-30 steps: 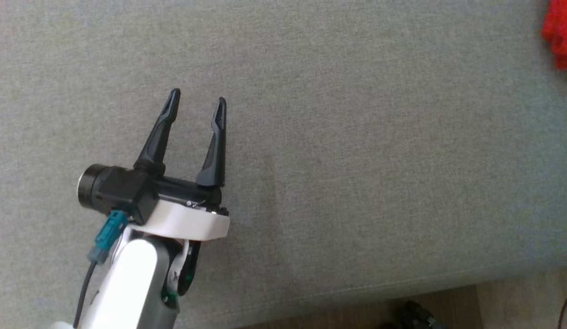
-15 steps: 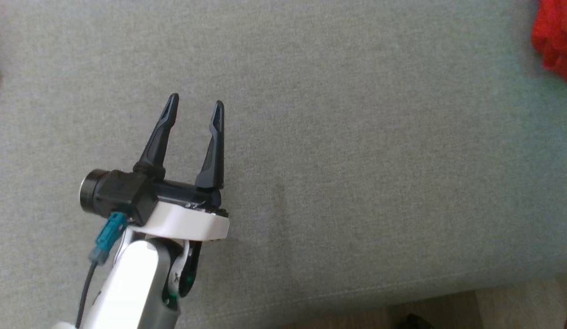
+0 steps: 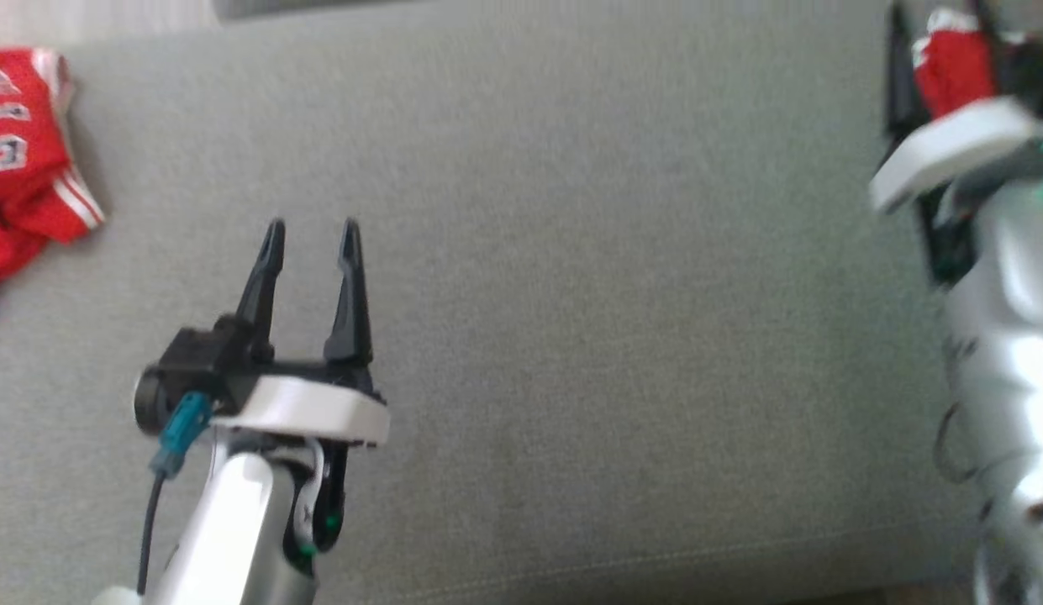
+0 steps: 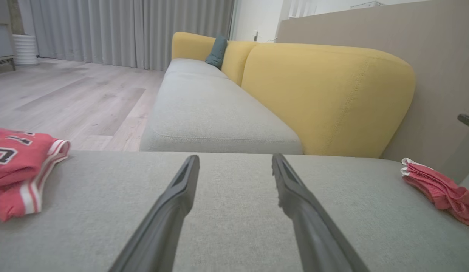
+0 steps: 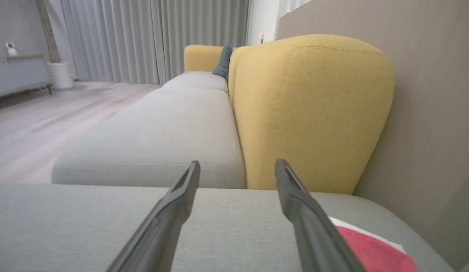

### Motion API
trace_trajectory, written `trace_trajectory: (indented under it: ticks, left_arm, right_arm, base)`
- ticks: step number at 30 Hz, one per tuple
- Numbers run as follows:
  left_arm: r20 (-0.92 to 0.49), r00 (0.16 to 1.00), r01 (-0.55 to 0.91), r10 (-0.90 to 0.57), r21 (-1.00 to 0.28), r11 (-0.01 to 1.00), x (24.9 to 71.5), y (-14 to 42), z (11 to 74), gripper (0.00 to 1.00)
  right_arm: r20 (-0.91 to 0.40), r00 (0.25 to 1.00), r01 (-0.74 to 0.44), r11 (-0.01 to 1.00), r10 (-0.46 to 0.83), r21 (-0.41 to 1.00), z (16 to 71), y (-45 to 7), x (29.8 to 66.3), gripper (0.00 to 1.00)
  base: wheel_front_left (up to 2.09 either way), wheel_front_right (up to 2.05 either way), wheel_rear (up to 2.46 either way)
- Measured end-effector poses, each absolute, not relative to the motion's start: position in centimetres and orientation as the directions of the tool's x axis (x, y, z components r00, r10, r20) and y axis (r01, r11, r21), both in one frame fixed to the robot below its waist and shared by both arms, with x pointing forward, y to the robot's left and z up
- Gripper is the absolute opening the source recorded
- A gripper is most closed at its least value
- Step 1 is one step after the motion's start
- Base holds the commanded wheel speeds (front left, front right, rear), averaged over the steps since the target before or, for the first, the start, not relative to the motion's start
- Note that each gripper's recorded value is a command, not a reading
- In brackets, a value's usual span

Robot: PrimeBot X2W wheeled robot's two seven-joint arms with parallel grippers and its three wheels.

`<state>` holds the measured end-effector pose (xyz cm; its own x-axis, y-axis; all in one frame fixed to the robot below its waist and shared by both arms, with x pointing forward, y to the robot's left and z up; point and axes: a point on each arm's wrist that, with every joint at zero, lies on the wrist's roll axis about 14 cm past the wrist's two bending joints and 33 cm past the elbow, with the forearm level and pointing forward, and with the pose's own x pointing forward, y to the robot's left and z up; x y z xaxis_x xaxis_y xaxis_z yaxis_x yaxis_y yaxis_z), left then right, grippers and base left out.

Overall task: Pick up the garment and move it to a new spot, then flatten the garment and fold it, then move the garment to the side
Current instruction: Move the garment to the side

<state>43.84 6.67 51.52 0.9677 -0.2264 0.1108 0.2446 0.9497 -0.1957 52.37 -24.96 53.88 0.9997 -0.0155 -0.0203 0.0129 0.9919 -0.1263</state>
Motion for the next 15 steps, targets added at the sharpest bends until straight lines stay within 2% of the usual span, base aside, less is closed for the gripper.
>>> trace_trajectory:
  ticks: [4, 9, 15]
  left_arm:
    - [0.095, 0.978, 0.199, -0.184, -0.194, 0.961, 42.4, 8.0, 51.5, 1.00]
    - [0.097, 0.987, 0.148, -0.132, -0.190, 0.970, 40.1, 9.9, 51.9, 1.00]
    - [0.077, 0.993, 0.098, -0.085, -0.189, 0.977, 37.8, 11.8, 51.3, 1.00]
  right_arm:
    - [0.016, 1.000, -0.014, 0.998, 0.015, -0.058, 53.8, -22.7, 50.2, 1.00]
    - [0.047, 0.998, -0.053, 0.998, 0.052, 0.030, 52.8, -19.5, 45.8, 1.00]
    - [0.061, 0.995, -0.084, 0.994, 0.080, 0.063, 51.6, -17.9, 41.5, 1.00]
  base:
    - [0.00, 0.00, 0.00]
    - [0.00, 0.00, 0.00]
    - [0.00, 0.00, 0.00]
